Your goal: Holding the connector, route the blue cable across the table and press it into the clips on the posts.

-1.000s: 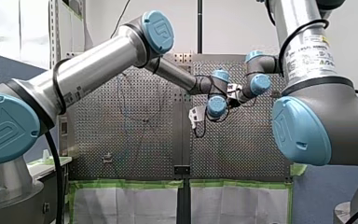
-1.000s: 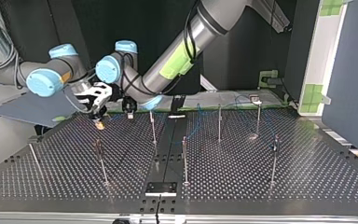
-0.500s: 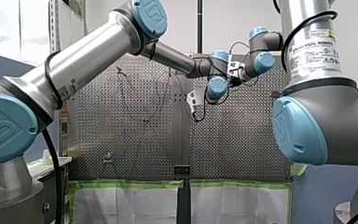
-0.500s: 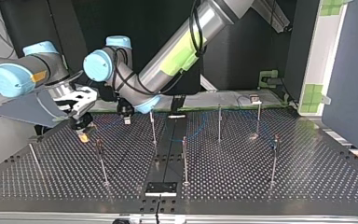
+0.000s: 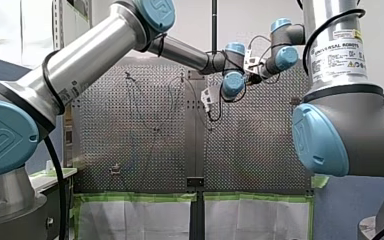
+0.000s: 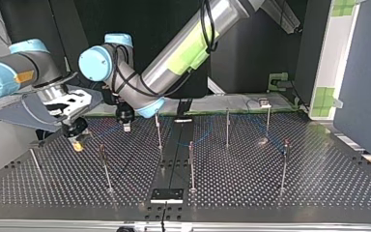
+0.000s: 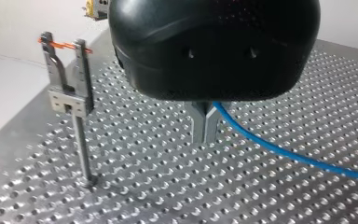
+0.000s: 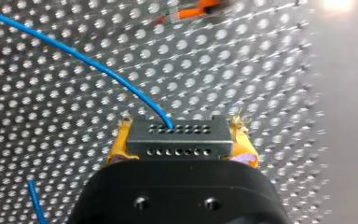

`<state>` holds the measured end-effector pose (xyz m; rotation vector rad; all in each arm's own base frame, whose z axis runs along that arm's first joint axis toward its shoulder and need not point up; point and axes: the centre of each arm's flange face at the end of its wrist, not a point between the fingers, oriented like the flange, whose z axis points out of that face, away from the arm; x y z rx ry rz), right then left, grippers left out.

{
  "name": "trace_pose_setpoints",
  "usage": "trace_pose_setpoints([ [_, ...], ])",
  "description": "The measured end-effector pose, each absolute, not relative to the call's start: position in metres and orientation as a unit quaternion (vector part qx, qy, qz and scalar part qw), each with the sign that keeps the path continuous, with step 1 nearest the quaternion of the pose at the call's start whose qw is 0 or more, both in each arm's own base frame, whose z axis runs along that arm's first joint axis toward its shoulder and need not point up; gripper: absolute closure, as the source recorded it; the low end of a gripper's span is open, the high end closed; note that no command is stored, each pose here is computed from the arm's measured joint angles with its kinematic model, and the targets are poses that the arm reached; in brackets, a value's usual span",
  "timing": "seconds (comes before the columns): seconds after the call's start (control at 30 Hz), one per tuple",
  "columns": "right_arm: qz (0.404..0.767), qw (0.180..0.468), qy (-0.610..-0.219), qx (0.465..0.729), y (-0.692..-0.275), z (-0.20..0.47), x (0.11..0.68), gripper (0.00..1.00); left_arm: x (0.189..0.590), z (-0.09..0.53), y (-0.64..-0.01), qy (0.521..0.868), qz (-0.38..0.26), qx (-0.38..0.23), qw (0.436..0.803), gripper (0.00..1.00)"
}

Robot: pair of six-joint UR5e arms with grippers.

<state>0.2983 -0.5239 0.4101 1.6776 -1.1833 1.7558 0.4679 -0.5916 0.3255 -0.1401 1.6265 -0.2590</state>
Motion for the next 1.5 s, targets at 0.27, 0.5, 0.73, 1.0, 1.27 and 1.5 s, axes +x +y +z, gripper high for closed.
trace_pose_setpoints([
  [0.27,0.644,0.213,-0.418,0.604,-0.524,0.423,0.294,1.0,0.467,0.344,-0.588,0.716,-0.121,-0.068,0.684,1.0],
  [0.5,0.648,0.21,-0.412,0.605,-0.525,0.427,0.293,1.0,0.474,0.362,-0.584,0.707,-0.126,-0.077,0.692,1.0],
  [0.73,0.657,0.198,-0.397,0.609,-0.526,0.433,0.295,1.0,0.485,0.382,-0.584,0.691,-0.139,-0.082,0.705,1.0],
  [1.0,0.664,0.19,-0.398,0.604,-0.531,0.436,0.29,1.0,0.499,0.386,-0.581,0.684,-0.153,-0.074,0.71,1.0],
  [1.27,0.662,0.19,-0.404,0.602,-0.541,0.429,0.286,1.0,0.513,0.385,-0.578,0.676,-0.167,-0.068,0.715,1.0],
  [1.5,0.666,0.188,-0.399,0.602,-0.55,0.43,0.279,1.0,0.528,0.386,-0.572,0.664,-0.176,-0.072,0.723,1.0],
])
